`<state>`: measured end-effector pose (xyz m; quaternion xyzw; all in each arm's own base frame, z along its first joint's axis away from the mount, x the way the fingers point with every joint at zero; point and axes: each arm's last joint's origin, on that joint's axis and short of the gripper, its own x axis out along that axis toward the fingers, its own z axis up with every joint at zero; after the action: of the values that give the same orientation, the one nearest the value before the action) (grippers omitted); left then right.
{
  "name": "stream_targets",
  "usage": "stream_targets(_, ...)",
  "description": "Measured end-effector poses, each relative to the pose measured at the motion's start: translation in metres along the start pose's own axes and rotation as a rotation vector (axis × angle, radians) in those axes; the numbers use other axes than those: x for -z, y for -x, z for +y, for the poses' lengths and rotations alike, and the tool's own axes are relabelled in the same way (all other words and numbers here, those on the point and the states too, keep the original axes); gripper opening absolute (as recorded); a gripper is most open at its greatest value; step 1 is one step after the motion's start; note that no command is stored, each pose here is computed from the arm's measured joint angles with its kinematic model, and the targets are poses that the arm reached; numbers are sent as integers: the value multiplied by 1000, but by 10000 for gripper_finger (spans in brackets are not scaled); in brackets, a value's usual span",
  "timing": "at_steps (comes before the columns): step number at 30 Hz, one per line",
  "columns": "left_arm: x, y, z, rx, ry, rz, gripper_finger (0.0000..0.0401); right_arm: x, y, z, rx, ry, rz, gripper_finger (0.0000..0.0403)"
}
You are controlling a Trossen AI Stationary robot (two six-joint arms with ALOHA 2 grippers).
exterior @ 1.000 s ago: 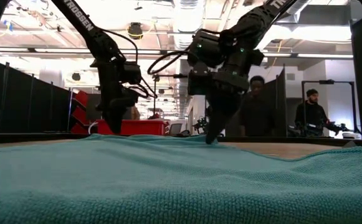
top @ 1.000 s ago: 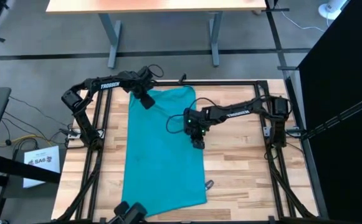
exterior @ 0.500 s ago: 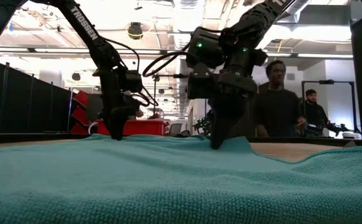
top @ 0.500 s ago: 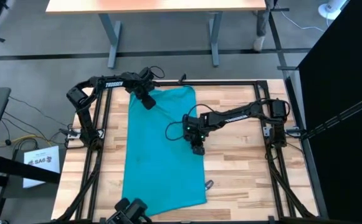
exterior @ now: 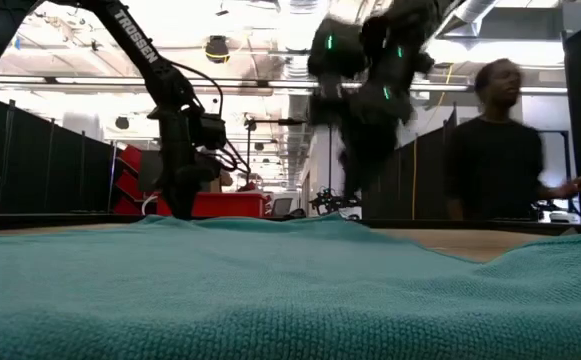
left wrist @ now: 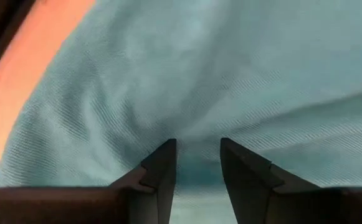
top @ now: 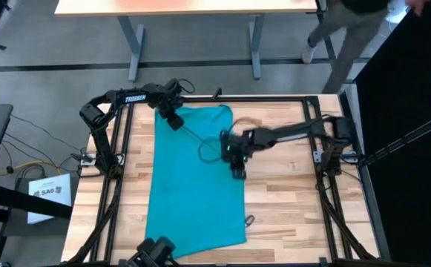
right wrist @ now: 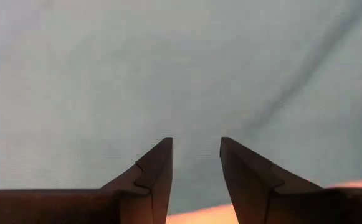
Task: Roll towel
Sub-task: Roll the blue towel
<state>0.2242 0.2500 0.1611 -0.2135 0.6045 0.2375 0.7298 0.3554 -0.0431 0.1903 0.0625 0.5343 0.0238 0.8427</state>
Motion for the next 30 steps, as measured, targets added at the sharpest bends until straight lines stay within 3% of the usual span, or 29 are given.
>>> stream_targets(6,-8,34,-19,8,-80,-47,109,-2,42,-50,83,-107,-115,122)
stream_targets(8,-7,42,-33,17,-118,-46,109,2,40,-73,91,-158,-114,122)
stream_targets(13,7,46,-87,59,-252,86,109,5,28,-127,112,-240,-84,122)
stream_targets(19,44,35,-155,72,-363,225,109,-17,27,-174,101,-218,-80,122)
stream_targets(23,72,25,-177,77,-343,177,109,-38,29,-193,102,-166,-90,122)
stream_targets(30,111,18,-184,122,-176,47,109,-38,5,-227,72,-162,44,122)
